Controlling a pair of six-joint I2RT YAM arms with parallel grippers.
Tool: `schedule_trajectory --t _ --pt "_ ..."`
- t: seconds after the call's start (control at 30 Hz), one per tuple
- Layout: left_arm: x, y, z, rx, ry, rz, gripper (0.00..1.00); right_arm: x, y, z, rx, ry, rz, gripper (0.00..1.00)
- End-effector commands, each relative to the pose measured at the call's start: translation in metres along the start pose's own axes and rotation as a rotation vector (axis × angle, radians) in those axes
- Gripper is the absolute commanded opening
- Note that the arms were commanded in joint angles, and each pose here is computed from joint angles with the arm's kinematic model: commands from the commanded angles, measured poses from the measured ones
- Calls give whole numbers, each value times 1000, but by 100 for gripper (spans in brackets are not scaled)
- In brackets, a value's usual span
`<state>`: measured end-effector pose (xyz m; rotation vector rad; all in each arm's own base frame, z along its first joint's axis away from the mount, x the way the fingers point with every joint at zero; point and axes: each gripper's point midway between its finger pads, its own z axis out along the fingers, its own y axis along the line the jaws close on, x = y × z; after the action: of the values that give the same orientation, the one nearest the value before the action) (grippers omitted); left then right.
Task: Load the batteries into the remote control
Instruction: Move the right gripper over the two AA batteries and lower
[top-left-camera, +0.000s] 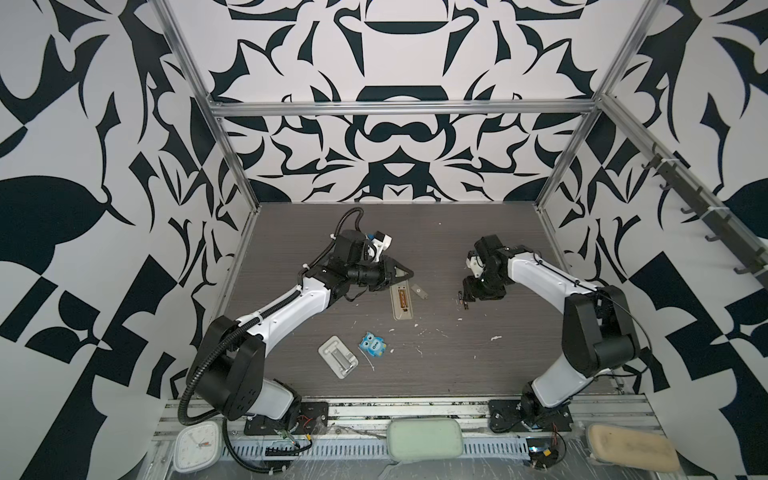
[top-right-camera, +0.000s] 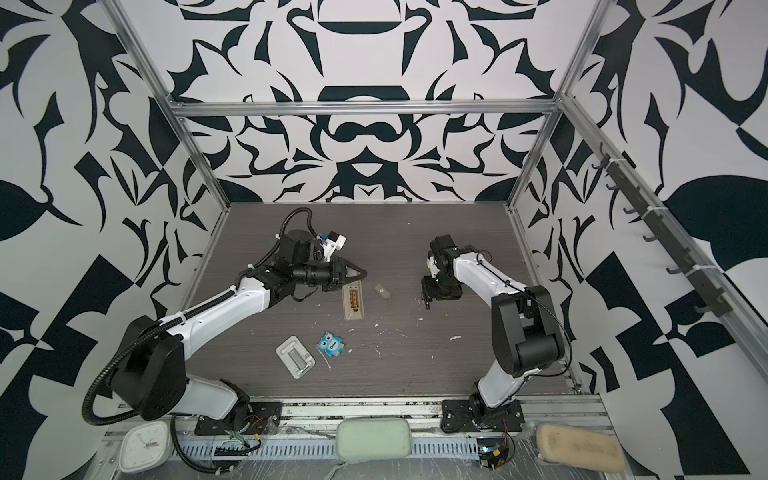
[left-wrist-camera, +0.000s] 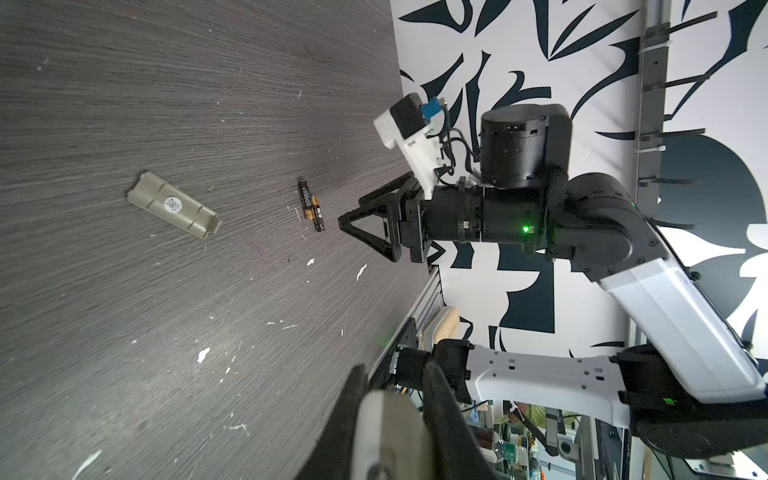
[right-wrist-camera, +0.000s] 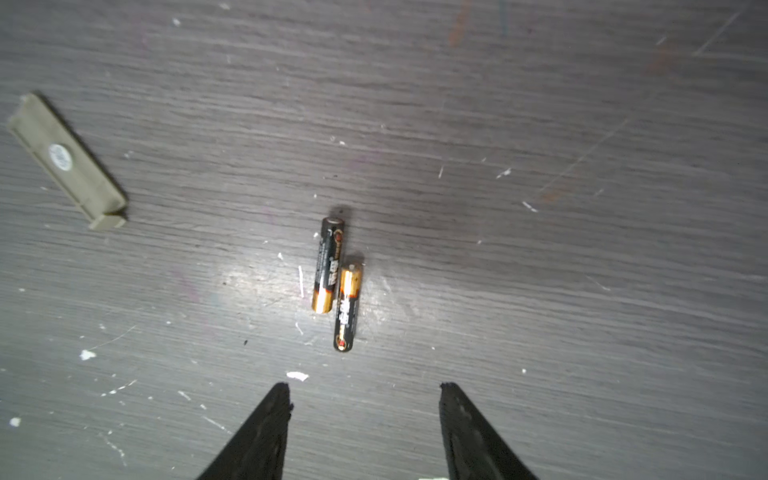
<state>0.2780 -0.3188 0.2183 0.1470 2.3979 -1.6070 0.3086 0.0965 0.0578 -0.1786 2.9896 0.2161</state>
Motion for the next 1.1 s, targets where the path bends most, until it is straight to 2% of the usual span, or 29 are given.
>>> schedule_trajectory --t 0.0,0.3,1.07 --pt "-3 -22 -6 56 -24 50 0 0 0 3 -9 -1 -5 60" --pt "4 -43 -6 106 -14 103 0 2 2 5 -28 -8 1 58" --pt "9 -32 -8 98 -41 47 0 -10 0 18 -15 -6 5 48"
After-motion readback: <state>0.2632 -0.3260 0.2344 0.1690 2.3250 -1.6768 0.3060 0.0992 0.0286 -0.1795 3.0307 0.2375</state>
